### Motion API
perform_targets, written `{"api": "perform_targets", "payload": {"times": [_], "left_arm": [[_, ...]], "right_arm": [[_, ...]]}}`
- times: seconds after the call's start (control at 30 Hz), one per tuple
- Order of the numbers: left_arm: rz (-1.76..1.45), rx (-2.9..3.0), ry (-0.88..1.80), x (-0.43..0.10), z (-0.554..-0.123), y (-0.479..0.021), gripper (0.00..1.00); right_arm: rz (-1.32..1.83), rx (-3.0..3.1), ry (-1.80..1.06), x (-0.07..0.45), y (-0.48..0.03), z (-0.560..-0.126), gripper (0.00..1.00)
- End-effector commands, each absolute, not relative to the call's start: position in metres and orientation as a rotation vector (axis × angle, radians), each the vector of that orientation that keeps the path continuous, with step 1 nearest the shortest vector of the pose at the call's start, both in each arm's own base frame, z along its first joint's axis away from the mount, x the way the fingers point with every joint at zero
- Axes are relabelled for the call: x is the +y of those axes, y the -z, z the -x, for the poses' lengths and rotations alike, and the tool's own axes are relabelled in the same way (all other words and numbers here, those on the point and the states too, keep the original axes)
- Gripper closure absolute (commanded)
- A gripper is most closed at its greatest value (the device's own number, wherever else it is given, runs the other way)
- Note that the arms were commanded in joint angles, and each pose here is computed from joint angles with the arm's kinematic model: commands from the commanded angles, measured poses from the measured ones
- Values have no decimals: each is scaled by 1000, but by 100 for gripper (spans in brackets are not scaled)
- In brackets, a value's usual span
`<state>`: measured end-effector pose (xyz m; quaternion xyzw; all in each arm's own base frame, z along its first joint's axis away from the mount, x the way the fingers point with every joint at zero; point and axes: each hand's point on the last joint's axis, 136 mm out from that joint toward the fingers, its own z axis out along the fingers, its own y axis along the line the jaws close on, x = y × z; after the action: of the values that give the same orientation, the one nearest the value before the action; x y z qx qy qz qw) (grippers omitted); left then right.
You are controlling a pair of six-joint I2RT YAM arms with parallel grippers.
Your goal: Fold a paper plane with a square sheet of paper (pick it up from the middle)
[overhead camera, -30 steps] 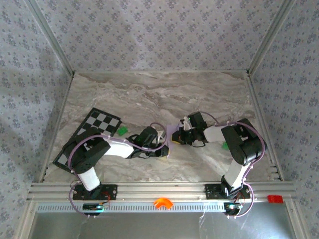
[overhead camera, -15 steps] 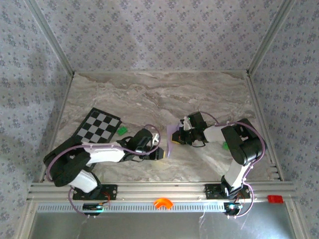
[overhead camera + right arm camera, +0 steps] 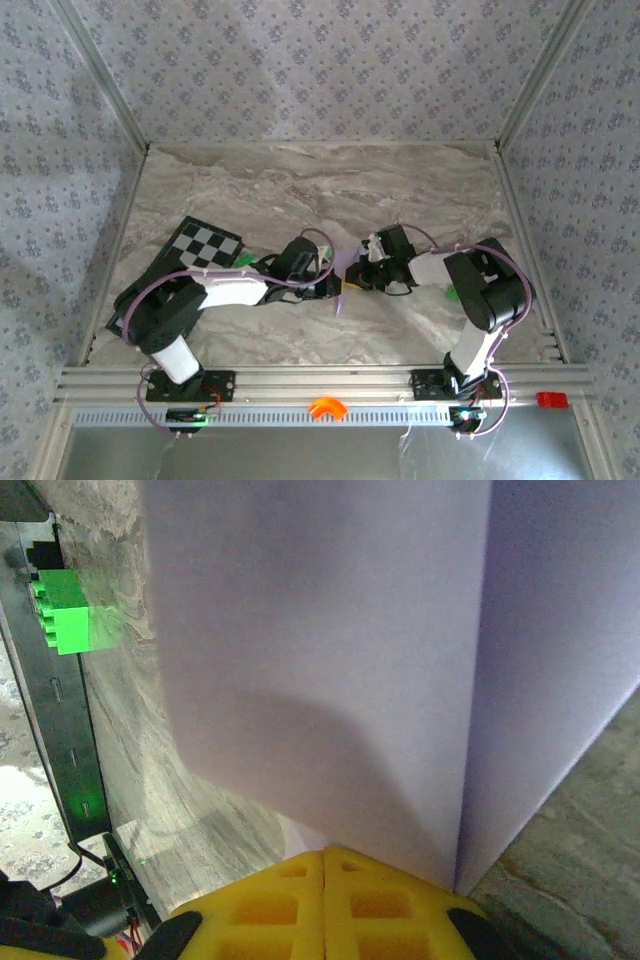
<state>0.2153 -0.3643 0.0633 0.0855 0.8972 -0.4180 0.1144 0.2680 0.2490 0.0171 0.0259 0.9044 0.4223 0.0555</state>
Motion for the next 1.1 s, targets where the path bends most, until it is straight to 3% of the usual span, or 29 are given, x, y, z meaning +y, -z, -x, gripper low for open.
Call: {"api": "perform_targets", "payload": {"times": [0.0, 0.43, 1.07], "left_arm": [[-319, 2620, 1332, -384, -215, -73, 99], [-355, 2752, 1214, -382, -213, -33, 100], [-373, 2898, 965, -332, -160, 3, 100]], "right_arm": [[-233, 2950, -1004, 217, 39, -242, 93], [-236, 2957, -1008, 217, 40, -241, 93], [-246, 2977, -973, 212, 46, -237, 93]]}}
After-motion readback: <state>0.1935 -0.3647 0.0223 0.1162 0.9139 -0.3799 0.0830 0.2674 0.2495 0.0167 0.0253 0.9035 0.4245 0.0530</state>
